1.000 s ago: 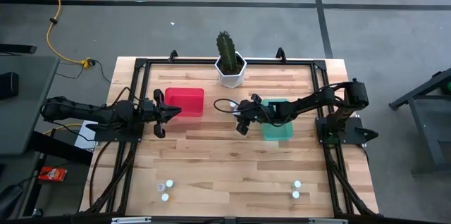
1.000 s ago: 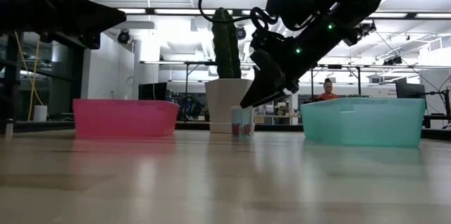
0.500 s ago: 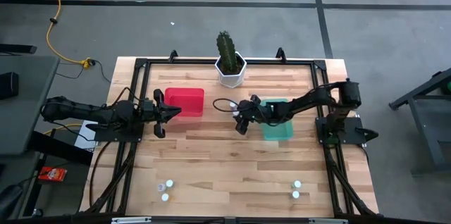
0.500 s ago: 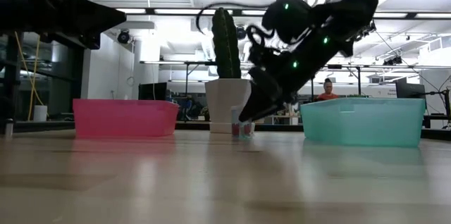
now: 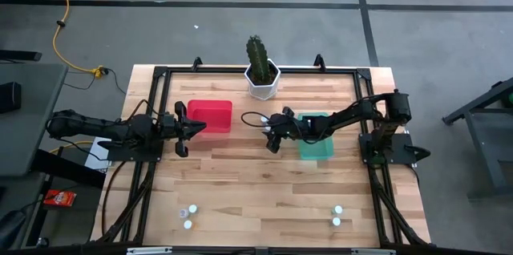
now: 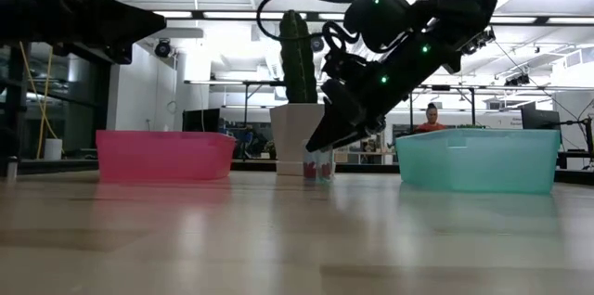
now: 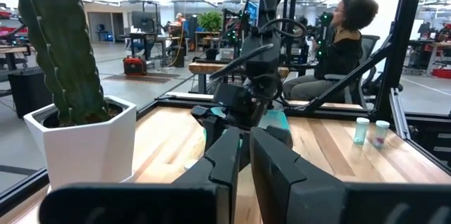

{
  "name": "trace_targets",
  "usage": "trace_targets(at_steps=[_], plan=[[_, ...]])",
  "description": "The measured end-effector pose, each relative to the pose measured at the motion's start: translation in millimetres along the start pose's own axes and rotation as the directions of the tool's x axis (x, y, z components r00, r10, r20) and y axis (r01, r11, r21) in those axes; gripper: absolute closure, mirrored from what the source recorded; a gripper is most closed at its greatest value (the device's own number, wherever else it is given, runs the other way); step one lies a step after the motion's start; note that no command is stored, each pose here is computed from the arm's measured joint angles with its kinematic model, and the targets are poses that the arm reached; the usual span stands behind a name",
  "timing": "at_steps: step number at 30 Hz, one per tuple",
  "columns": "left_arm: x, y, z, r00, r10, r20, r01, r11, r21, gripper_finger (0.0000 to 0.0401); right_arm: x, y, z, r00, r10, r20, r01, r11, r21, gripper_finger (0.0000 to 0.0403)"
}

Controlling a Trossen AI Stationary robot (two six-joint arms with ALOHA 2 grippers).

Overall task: Pick and place medicine bottles into bin by pill shape (circle, oval)
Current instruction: Put the top green capsule bottle into the green bin

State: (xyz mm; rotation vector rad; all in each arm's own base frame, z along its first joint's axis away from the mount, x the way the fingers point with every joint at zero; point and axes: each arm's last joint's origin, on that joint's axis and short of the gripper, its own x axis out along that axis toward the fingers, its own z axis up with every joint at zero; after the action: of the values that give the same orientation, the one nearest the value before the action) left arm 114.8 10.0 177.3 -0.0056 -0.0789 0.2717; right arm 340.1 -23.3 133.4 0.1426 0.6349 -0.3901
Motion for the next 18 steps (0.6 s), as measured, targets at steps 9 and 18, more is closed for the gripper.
trace_targets(at_steps=[9, 18], plan=[[0.0, 0.0, 0.0, 1.000, 0.000, 0.000, 0.000, 1.000, 0.000, 0.0373, -0.4, -1.5, -1.8, 0.999, -0.046, -0.013, 0.046, 0.999, -0.016, 0.0238], [0.0, 0.0, 0.0, 1.000, 0.000, 0.000, 0.000, 1.000, 0.000, 0.0375, -6.5, -1.3, 3.9, 0.999, -0.042, 0.006, 0.042, 0.999, -0.027, 0.0321]])
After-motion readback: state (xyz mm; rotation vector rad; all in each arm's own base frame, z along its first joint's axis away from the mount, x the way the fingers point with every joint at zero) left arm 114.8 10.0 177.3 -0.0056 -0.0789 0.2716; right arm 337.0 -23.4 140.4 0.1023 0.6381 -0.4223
